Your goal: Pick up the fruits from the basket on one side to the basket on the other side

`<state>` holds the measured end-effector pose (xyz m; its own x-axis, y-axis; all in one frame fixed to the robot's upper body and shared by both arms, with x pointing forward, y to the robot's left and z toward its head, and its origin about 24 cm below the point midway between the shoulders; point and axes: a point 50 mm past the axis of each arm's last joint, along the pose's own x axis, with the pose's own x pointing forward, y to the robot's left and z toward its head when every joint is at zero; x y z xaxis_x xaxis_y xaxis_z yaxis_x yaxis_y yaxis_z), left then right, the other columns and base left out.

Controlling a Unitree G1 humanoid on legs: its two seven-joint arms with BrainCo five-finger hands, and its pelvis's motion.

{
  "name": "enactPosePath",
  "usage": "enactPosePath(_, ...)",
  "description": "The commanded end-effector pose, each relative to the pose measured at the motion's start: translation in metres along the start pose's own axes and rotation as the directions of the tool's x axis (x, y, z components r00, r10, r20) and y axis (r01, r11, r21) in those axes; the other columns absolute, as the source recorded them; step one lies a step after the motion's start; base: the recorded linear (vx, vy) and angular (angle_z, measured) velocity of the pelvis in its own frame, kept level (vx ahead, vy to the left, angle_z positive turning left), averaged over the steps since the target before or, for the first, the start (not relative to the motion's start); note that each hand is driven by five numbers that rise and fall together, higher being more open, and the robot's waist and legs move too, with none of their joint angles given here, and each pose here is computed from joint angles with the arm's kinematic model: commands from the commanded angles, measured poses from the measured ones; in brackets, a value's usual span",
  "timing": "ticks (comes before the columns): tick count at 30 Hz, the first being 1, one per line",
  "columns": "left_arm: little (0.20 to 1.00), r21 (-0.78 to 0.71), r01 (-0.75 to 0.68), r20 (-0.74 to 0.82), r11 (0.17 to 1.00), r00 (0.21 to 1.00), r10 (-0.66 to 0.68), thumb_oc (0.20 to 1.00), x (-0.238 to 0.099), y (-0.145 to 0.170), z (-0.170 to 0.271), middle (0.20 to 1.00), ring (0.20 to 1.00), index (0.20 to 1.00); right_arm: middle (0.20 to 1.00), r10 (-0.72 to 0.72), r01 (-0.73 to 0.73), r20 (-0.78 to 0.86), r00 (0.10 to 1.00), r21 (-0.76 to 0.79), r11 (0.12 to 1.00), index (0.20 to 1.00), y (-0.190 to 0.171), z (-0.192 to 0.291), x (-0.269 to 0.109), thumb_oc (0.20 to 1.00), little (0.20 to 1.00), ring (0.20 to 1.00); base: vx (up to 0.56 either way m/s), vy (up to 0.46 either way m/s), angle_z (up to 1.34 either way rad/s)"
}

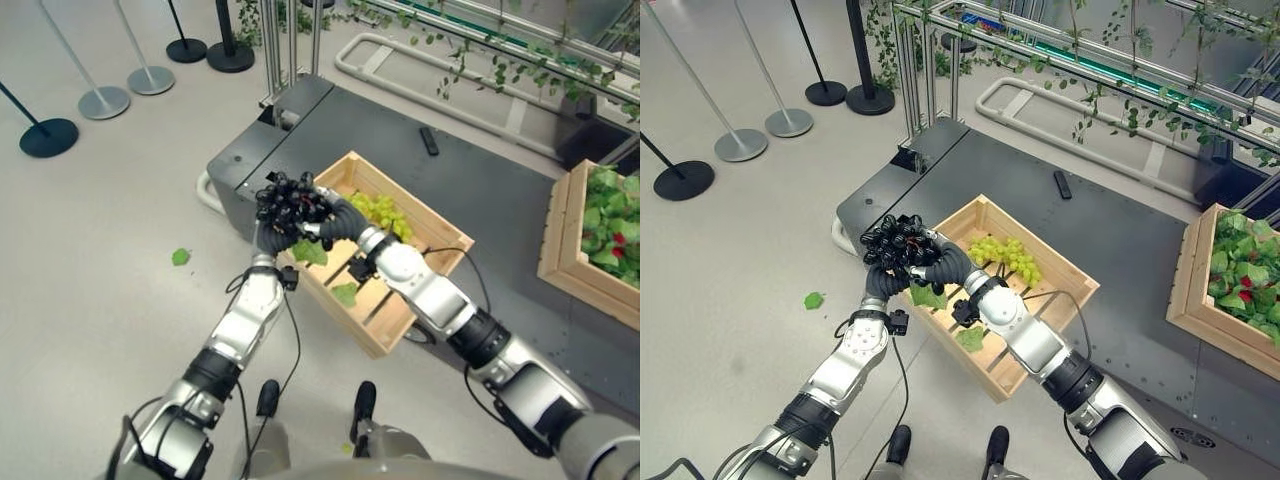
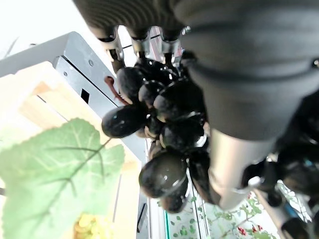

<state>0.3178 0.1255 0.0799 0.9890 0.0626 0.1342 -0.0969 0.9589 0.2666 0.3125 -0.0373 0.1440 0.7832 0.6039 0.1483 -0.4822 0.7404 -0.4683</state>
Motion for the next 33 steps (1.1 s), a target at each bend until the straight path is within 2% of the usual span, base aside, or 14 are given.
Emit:
enactPosePath(1, 1.0, -0.039, 0.09, 0.168, 0.995, 0.982, -0.082, 1.0, 0.017, -0.024, 0.04, 1.0, 1.0, 1.0, 0.2, 0.109, -0.141, 0.29, 0.951, 0.09, 0.986, 0.2, 0.031, 0.06, 0.012, 0.2, 0.2, 0.2, 0.0, 0.0, 0.0)
enactPosePath(3, 0.2, -0.054, 0.086, 0.164, 0.995, 0.984, -0.076, 0.2, 0.018, -0.024, 0.04, 0.2, 0.2, 0.2, 0.2, 0.115, -0.151, 0.282, 0.952, 0.107, 0.983, 0.2, 0.033, 0.059, 0.012, 0.2, 0.2, 0.2, 0.0, 0.0, 0.0)
enactPosePath(18, 0.2, -0.054, 0.091, 0.182, 0.994, 0.98, -0.08, 0.2, 0.018, -0.018, 0.042, 0.2, 0.2, 0.2, 0.2, 0.086, -0.134, 0.255, 0.963, 0.177, 0.975, 0.2, 0.03, 0.049, 0.009, 0.2, 0.2, 0.2, 0.0, 0.0, 0.0)
enactPosePath(19, 0.715, -0.054, 0.091, 0.182, 0.994, 0.98, -0.079, 0.715, 0.018, -0.018, 0.042, 0.715, 0.715, 0.715, 0.2, 0.081, -0.13, 0.257, 0.963, 0.18, 0.975, 0.2, 0.029, 0.049, 0.009, 0.2, 0.2, 0.2, 0.0, 0.0, 0.0)
enactPosePath(20, 1.0, -0.053, 0.089, 0.182, 0.995, 0.98, -0.079, 1.0, 0.018, -0.017, 0.042, 1.0, 1.0, 1.0, 0.2, 0.076, -0.126, 0.257, 0.963, 0.182, 0.975, 0.2, 0.028, 0.049, 0.009, 0.2, 0.2, 0.2, 0.0, 0.0, 0.0)
enactPosePath(29, 1.0, -0.039, 0.089, 0.183, 0.995, 0.98, -0.081, 1.0, 0.016, -0.013, 0.039, 1.0, 1.0, 1.0, 0.2, 0.021, -0.058, 0.282, 0.959, 0.126, 0.99, 0.2, 0.011, 0.054, 0.005, 0.2, 0.2, 0.2, 0.0, 0.0, 0.0)
enactPosePath(33, 1.0, -0.04, 0.086, 0.167, 0.996, 0.983, -0.078, 1.0, 0.012, -0.008, 0.033, 1.0, 1.0, 1.0, 0.2, -0.038, 0.037, 0.298, 0.954, 0.01, 0.999, 0.2, -0.013, 0.058, 0.003, 0.2, 0.2, 0.2, 0.0, 0.0, 0.0)
